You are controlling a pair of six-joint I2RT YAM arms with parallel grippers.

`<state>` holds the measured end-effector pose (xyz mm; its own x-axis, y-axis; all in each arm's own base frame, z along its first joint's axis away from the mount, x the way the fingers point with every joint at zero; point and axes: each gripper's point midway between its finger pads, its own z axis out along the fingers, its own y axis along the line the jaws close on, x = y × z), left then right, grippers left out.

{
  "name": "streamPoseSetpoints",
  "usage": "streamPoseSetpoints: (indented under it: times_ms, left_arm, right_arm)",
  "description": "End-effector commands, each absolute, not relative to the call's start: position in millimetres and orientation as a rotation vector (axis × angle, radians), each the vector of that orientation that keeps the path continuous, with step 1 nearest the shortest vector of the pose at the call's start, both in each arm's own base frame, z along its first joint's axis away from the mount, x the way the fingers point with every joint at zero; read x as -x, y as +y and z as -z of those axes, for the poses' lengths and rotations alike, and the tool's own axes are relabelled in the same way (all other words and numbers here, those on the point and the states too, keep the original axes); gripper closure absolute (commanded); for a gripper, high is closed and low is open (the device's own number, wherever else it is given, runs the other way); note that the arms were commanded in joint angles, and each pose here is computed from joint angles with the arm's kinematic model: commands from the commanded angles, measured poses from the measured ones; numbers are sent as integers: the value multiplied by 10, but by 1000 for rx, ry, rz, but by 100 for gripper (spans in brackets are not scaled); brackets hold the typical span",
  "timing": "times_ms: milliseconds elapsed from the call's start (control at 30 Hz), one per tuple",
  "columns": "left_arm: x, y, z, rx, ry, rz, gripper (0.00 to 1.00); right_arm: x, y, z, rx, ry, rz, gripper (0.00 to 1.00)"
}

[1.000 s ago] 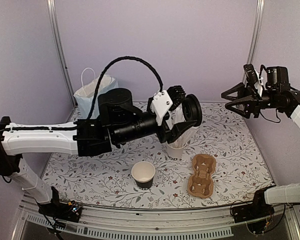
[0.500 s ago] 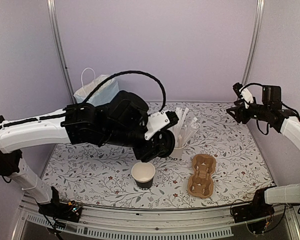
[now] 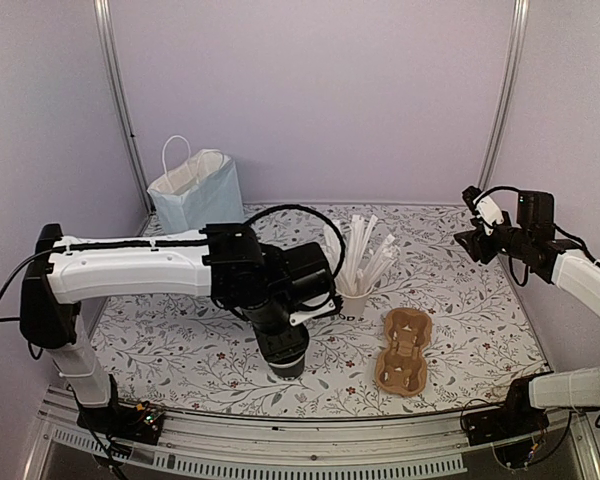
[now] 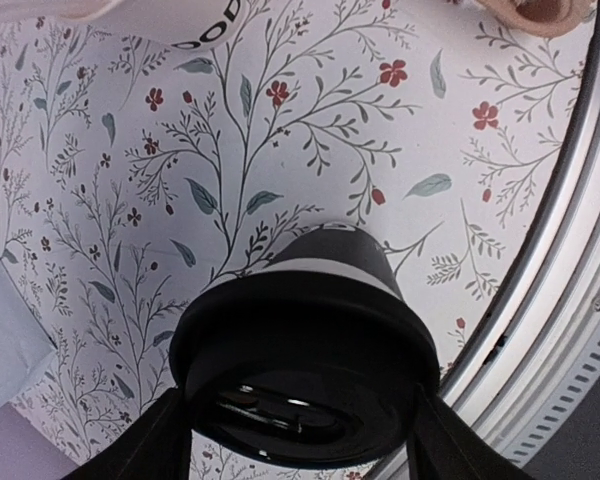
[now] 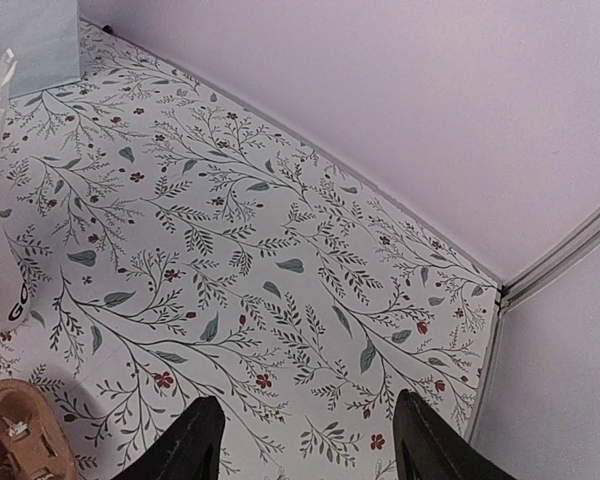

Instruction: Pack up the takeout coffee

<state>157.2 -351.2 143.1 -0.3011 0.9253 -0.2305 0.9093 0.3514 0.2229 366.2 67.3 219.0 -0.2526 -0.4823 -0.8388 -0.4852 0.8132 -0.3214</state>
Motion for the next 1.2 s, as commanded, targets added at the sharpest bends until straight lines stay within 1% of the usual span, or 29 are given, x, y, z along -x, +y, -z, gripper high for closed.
streamPoseSetpoints:
  times_ms: [0, 333, 633, 867, 1167]
  left_arm:
    - [-1462, -3449, -1479, -1658, 2358, -99, 45]
    - [-1383, -3554, -1519, -1681, 2370, 0, 43]
    - [-1541, -3581, -1470, -1659, 2367, -49, 43]
    - [-1642, -3626, -1495, -1641, 2358, -36, 43]
    - [-1631, -3626, -1511, -1638, 2371, -13, 43]
  right_arm:
    - [-3632, 750, -2172, 773, 1861, -44, 39]
    - [-3586, 836, -2127, 811, 1862, -103, 38]
    - [-3554, 877, -2117, 829, 1859, -133, 37]
    - [-3521, 927, -2081, 852, 1861, -168, 36]
    - [-3492, 985, -2042, 876, 1864, -215, 34]
